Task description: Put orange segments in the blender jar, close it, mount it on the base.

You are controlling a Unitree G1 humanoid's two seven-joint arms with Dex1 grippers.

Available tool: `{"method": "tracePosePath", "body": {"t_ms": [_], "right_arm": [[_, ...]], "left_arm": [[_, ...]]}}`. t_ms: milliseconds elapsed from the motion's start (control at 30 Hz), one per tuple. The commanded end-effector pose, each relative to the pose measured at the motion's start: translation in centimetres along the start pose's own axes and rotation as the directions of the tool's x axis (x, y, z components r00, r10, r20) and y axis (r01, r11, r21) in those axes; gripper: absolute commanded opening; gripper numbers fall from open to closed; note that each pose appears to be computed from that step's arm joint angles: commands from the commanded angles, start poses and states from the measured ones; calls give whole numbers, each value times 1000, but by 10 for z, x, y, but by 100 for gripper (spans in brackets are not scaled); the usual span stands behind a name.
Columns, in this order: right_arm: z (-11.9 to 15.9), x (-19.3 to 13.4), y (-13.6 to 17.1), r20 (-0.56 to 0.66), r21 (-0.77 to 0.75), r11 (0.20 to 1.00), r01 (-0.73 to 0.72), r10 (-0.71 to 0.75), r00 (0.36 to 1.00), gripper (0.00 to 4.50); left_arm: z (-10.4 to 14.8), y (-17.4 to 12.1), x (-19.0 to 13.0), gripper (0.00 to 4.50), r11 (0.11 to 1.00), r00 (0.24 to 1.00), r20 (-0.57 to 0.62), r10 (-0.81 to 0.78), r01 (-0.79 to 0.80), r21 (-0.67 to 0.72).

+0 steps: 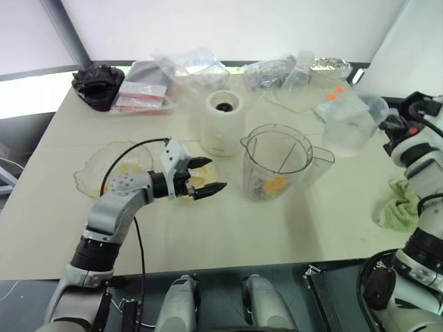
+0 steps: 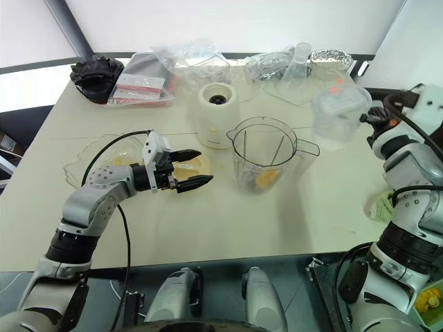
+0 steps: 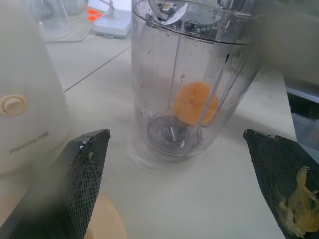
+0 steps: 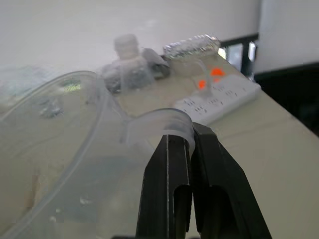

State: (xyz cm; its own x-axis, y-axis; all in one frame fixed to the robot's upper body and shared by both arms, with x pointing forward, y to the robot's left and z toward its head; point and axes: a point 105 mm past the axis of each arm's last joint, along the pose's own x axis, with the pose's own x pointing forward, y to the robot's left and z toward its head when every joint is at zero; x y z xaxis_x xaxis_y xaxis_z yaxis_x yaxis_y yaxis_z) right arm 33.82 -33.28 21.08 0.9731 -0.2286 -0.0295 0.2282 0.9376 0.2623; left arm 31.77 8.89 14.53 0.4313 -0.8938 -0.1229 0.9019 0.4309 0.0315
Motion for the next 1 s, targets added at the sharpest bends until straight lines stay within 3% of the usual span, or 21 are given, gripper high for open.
{"method": "tracePosePath", "body": {"t_ms": [33, 267, 567, 1000], "right_arm": [[13, 5, -20, 112, 30, 996, 86, -88, 990, 6], [-19, 18, -53, 118, 71, 976, 204, -211, 970, 6], [-54, 33, -100, 55, 270, 893, 361, -388, 920, 6], [-80, 35, -105, 5, 189, 903, 385, -393, 920, 6]], "left_arm": [[11, 0, -2, 450, 999, 1000, 17, 1, -1, 35], [11, -1, -5, 450, 999, 1000, 9, 5, -5, 32], [14, -9, -9, 450, 1000, 1000, 28, -14, 13, 8], [11, -9, -12, 450, 1000, 1000, 11, 3, -4, 10]]}}
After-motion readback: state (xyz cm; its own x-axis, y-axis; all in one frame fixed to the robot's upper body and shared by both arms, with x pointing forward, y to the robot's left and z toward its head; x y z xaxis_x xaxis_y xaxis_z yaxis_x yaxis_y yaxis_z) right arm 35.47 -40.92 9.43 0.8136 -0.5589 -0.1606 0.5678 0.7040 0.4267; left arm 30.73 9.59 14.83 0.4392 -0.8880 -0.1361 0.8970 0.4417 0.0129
